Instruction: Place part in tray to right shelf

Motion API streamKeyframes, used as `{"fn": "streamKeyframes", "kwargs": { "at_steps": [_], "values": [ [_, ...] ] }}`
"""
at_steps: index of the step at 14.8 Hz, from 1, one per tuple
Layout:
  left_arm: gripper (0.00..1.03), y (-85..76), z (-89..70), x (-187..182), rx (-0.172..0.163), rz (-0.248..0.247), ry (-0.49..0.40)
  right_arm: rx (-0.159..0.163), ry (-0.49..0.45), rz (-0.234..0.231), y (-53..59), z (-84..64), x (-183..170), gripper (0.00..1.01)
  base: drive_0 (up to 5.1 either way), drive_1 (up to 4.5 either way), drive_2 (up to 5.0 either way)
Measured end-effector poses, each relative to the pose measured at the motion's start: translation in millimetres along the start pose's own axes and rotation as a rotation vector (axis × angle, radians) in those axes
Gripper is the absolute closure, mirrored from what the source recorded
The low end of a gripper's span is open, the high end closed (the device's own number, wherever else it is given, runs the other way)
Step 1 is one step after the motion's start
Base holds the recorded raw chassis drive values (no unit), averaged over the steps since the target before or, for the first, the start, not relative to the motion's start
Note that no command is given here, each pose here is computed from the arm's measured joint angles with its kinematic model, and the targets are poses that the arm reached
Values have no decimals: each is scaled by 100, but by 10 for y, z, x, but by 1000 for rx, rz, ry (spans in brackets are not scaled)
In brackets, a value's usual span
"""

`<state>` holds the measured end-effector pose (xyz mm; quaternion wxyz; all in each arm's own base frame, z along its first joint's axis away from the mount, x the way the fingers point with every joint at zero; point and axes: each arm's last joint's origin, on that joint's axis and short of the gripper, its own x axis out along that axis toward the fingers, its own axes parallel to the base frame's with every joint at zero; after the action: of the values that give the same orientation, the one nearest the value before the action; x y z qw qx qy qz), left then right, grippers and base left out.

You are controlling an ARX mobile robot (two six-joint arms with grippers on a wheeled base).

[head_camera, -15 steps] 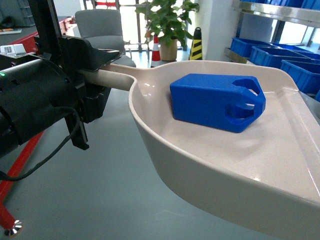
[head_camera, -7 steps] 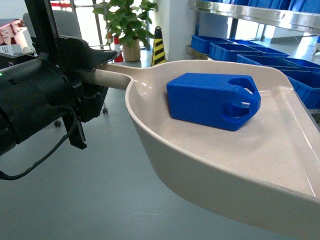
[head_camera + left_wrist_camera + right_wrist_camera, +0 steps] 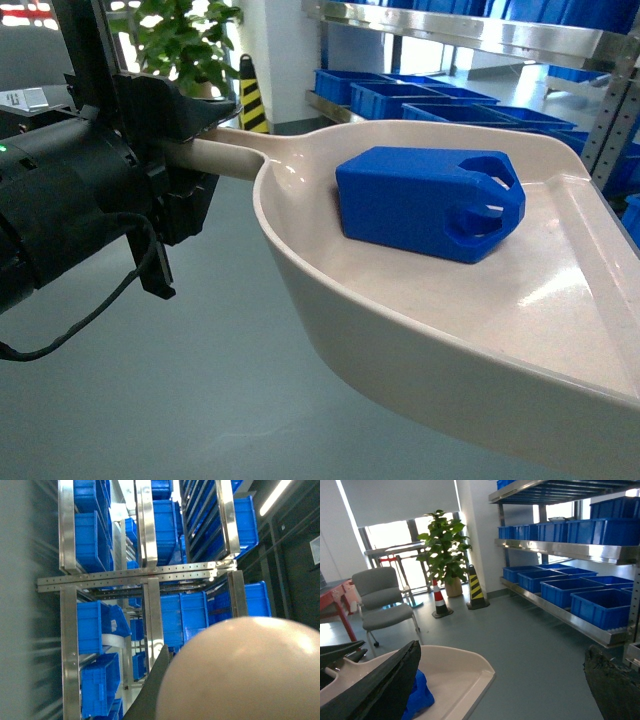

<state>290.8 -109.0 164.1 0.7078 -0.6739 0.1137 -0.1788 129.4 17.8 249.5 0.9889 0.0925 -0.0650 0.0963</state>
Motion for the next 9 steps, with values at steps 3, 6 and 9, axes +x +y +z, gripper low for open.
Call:
{"fn": "streamKeyframes", "kwargs": {
  "at_steps": [3,6,9],
  "values": [
    [91,0,-8,0,-1,0,5,0,-1,0,0,1,-1,3,-155,-155,-155],
    [91,0,1,0,0,0,1,0,-1,0,0,1,-1,12,-167,-167,-167],
    [91,-1,-9,0,0,0,5,0,-1,0,0,2,-1,38,-155,-155,-155]
  ]
}}
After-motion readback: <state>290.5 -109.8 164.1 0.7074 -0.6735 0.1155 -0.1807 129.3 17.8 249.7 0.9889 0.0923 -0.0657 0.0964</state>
